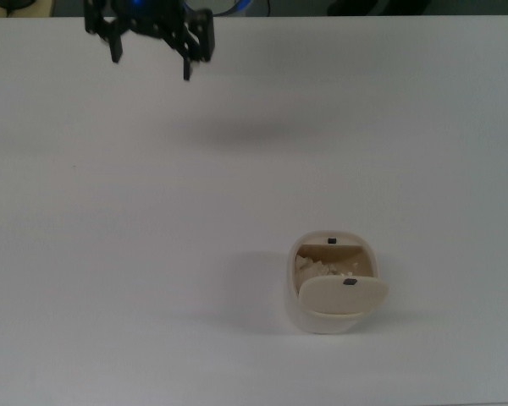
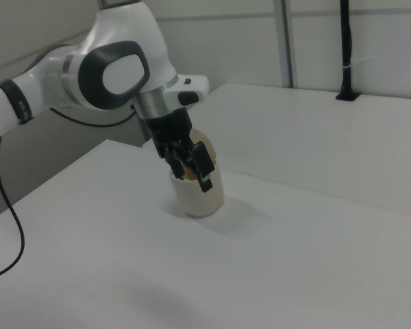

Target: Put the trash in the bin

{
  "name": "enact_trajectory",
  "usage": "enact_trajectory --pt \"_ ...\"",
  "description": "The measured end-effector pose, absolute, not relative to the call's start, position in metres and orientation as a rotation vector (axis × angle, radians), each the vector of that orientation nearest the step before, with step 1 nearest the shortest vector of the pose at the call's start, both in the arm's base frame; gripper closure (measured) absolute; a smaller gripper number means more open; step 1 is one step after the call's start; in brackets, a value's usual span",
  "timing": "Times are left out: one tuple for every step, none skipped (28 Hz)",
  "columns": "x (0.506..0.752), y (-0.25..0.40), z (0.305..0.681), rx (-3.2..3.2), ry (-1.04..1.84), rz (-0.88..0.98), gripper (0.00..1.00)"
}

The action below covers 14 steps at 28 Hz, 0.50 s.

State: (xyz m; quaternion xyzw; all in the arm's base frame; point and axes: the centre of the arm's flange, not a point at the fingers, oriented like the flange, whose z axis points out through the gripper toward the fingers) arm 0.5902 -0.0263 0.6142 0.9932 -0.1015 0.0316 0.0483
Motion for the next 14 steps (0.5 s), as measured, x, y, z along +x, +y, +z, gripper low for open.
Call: enact_trajectory --pt "0.586 -0.028 0.618 3.033 -0.297 0.090 0.00" --pt "0.584 -0.029 0.620 3.037 -0.287 0.084 0.00" --pt "0.581 -0.029 0.621 3.041 -0.277 0.078 0.00" --pt "0.581 -0.029 0.621 3.043 -0.273 0.075 0.00" --pt "0.580 -0.028 0.619 3.043 -0.269 0.072 0.00" --pt "0.581 -0.028 0.618 3.043 -0.266 0.067 0.00" --pt "0.581 -0.027 0.616 3.043 -0.264 0.061 0.00" --pt "0.581 -0.027 0.614 3.043 -0.262 0.056 0.00" --pt "0.581 -0.027 0.612 3.044 -0.259 0.049 0.00" --pt "0.581 -0.027 0.610 3.044 -0.257 0.044 0.00" --pt "0.582 -0.027 0.609 3.043 -0.255 0.041 0.00" --pt "0.582 -0.027 0.609 3.043 -0.254 0.039 0.00" --pt "0.582 -0.027 0.608 3.043 -0.254 0.037 0.00" --pt "0.582 -0.027 0.608 3.044 -0.253 0.036 0.00"
